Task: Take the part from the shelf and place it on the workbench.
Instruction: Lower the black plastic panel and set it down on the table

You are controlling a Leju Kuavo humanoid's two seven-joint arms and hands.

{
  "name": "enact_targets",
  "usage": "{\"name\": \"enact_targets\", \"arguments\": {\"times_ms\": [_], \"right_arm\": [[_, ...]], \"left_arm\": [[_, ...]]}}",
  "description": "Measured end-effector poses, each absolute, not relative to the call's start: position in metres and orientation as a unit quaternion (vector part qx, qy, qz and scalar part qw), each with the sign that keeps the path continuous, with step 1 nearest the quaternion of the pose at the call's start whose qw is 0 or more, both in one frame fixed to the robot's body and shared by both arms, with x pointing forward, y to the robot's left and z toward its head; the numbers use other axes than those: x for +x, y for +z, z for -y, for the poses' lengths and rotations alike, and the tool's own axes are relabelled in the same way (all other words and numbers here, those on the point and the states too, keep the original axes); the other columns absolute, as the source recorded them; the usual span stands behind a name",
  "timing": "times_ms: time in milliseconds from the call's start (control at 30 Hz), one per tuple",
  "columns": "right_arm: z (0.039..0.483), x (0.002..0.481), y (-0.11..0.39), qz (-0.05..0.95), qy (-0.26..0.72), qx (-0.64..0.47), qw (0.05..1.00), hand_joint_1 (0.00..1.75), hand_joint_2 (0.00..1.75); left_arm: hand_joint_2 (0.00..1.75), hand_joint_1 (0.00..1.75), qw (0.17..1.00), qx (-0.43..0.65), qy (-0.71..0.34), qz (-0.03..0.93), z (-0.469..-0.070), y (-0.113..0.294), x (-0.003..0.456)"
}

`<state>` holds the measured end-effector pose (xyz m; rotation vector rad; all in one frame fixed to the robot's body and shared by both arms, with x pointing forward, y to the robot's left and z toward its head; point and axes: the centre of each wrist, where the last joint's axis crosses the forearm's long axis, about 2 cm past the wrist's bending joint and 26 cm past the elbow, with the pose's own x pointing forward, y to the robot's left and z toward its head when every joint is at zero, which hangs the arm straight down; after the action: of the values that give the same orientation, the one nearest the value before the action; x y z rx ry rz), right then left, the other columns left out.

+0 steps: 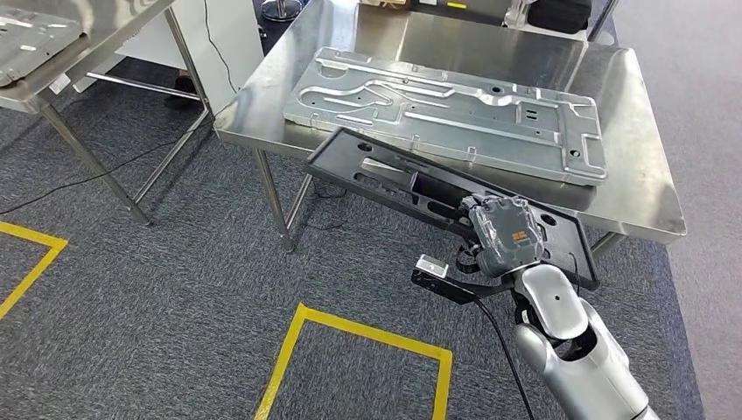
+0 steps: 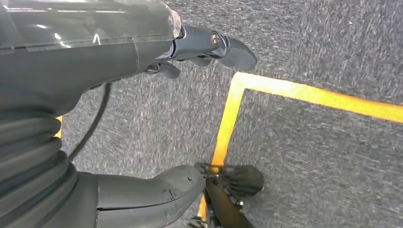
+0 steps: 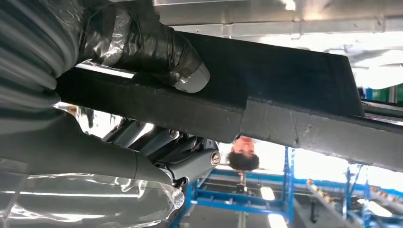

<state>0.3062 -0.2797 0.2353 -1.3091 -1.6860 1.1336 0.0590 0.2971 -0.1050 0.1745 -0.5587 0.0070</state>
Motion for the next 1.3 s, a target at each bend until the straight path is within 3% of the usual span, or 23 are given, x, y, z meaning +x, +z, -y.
{"name": "enact_targets", "arguments": {"times_ms": [400, 1300], "right_arm": [[0.306, 0.324, 0.251, 0.619, 0.465, -0.553, 0.308, 1.75, 1.75], [0.339, 0.328, 0.249, 0.581, 0.488, -0.568, 0.318, 1.75, 1.75]], "left_arm": [[1.75, 0.0, 0.958, 0.083, 0.01, 0.275, -0.297, -0.106, 0.058], [1.75, 0.0, 0.959, 0.081, 0.011, 0.271, -0.297, -0.107, 0.051]]}}
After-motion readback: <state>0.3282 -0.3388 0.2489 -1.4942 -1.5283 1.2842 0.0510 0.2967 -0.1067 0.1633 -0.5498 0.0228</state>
